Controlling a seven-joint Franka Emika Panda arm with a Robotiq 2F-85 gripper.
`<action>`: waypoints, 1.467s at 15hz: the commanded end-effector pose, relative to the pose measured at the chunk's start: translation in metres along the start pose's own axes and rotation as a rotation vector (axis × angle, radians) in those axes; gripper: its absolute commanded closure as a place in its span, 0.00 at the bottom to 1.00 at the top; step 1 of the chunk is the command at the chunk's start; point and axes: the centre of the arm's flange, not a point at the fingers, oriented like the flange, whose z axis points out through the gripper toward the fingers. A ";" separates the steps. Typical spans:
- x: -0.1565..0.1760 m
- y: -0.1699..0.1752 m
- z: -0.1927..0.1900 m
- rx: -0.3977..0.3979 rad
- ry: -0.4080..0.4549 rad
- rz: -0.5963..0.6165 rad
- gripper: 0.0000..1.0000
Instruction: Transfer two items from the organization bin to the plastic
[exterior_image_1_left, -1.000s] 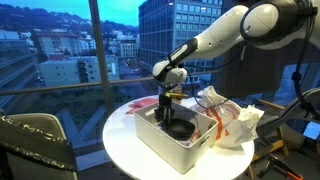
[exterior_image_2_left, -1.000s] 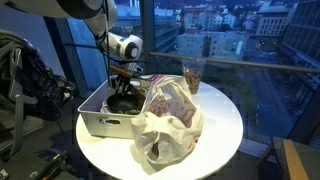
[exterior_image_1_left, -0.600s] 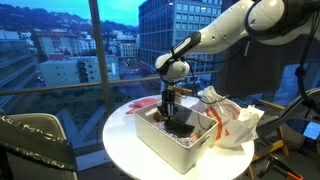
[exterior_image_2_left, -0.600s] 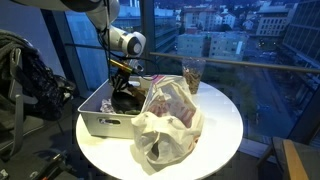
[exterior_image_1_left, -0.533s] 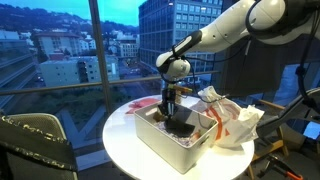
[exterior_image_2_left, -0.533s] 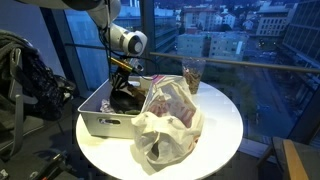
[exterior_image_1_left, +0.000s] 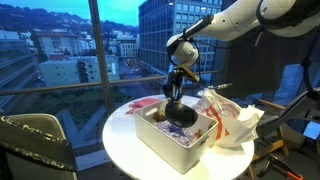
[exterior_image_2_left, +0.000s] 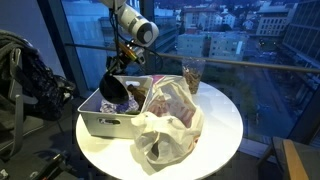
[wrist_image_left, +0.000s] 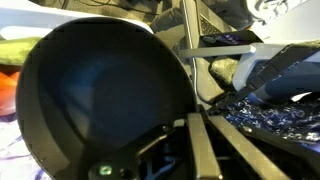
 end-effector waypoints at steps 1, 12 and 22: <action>-0.054 -0.030 -0.044 0.021 0.068 -0.033 0.97; -0.195 -0.023 -0.126 0.099 0.356 0.013 0.97; -0.272 0.091 -0.136 0.303 0.618 0.151 0.97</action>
